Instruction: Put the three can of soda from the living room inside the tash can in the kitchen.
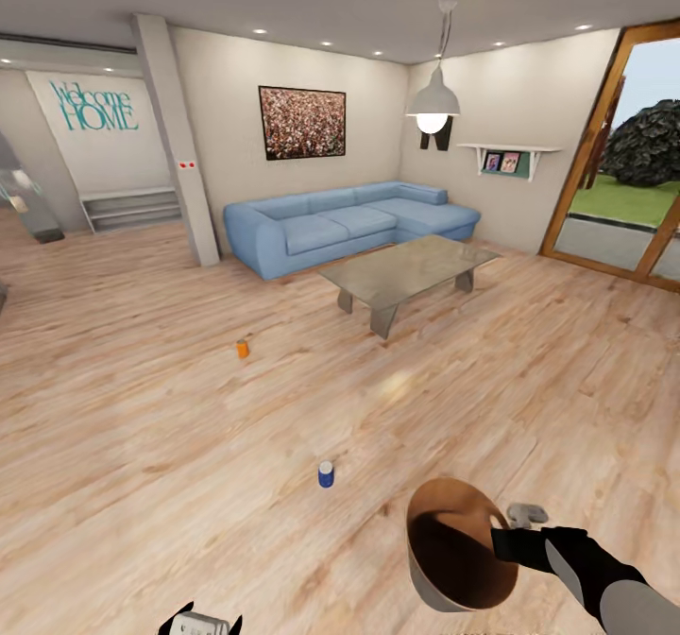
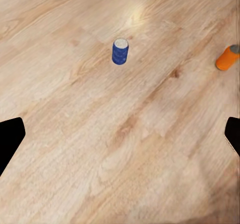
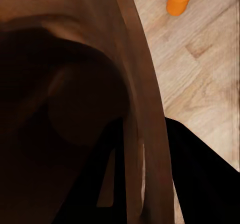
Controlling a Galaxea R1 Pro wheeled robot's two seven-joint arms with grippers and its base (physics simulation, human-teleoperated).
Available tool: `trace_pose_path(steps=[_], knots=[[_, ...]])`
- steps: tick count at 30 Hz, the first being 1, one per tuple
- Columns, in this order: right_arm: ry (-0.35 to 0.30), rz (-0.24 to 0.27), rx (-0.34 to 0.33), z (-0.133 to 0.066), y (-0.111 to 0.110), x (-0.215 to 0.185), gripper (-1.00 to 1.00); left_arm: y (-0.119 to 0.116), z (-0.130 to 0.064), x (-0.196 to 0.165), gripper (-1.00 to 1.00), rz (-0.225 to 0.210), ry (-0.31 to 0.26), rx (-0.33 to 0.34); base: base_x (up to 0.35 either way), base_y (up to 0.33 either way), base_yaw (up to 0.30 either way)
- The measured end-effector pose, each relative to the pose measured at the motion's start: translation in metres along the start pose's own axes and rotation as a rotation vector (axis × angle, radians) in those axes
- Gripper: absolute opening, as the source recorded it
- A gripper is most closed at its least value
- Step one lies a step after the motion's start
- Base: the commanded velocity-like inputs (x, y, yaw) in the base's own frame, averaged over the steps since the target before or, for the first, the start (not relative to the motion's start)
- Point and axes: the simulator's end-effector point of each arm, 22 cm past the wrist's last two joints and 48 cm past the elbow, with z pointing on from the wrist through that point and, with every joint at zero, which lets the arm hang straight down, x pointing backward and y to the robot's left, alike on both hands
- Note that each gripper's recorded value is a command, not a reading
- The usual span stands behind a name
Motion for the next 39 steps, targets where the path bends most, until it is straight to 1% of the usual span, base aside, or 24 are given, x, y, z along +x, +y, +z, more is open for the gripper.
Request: trace_pose_path(steps=[10, 14, 31, 39], knots=[[0.000, -0.001, 0.000, 0.0001, 0.0000, 0.0001, -1.00, -0.0002, -0.0001, 0.0016, 1.00, 0.000, 0.003, 0.000, 0.007, -0.285, -0.107], [0.001, -0.001, 0.000, 0.0001, 0.0002, 0.0003, -1.00, -0.0001, 0.0004, 0.0048, 1.00, 0.000, 0.012, 0.000, 0.119, -0.263, -0.096], [-0.001, 0.001, 0.000, 0.0000, 0.0002, -0.0003, -1.00, -0.0017, 0.0013, 0.0055, 1.00, 0.004, 0.016, 0.005, 0.244, -0.191, -0.094], [-0.003, 0.001, 0.001, -0.0002, -0.0007, -0.0006, -1.00, -0.0020, 0.0011, 0.0054, 1.00, 0.004, 0.016, 0.006, 0.255, -0.184, -0.172]])
